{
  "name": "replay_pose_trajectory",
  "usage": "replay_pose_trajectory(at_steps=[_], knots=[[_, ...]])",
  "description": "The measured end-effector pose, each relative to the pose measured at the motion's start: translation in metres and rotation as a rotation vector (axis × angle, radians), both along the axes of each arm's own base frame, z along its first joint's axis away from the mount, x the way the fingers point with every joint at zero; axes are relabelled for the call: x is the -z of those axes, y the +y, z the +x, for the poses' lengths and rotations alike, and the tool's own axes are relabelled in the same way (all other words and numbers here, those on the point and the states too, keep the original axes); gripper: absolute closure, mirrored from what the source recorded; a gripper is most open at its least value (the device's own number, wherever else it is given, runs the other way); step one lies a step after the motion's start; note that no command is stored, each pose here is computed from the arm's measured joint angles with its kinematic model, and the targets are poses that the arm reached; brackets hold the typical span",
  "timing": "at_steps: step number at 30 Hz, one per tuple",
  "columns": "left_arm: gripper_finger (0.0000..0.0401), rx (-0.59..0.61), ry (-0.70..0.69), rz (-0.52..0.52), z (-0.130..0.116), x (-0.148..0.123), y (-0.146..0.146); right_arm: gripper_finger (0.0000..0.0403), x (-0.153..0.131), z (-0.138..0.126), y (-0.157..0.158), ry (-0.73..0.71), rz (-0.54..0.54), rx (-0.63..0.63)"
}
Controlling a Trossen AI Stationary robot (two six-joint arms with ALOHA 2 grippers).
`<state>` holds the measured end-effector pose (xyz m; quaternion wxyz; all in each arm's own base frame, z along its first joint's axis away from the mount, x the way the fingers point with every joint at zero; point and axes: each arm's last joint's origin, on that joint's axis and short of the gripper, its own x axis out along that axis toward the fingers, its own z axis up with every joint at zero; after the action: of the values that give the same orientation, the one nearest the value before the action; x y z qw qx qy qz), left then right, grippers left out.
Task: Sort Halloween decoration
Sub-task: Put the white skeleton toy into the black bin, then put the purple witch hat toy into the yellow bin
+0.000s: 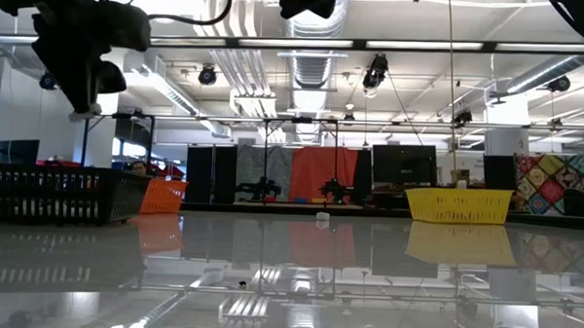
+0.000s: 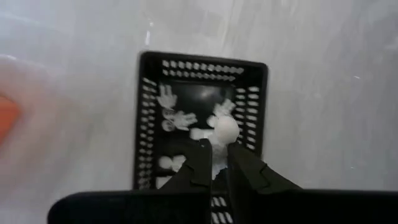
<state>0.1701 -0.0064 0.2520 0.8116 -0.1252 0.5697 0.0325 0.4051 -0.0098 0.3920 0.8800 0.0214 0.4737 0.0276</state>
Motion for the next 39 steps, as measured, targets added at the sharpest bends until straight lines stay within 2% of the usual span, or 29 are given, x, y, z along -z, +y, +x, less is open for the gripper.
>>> replay_pose_trajectory(at_steps=[4,13,20,28,39], knots=[[0.0391,-0.038,0.045,-0.028,-0.001,0.003,0.000,0.0316,0.000,0.000,0.000,0.004,-0.007,-0.011],[0.0314,-0.060,0.086,-0.032,-0.003,0.005,0.000,0.0316,0.002,-0.002,0.000,0.028,-0.011,-0.017],[0.0283,-0.092,0.089,-0.043,-0.003,0.005,0.000,0.0316,0.003,-0.004,0.000,0.052,-0.003,-0.007],[0.0288,-0.104,0.124,-0.183,-0.004,0.004,-0.020,0.0316,0.003,-0.004,0.000,0.054,0.009,0.012],[0.0307,-0.014,0.232,-0.182,-0.017,0.013,-0.083,0.0316,0.003,-0.004,0.000,0.056,0.031,0.047]])
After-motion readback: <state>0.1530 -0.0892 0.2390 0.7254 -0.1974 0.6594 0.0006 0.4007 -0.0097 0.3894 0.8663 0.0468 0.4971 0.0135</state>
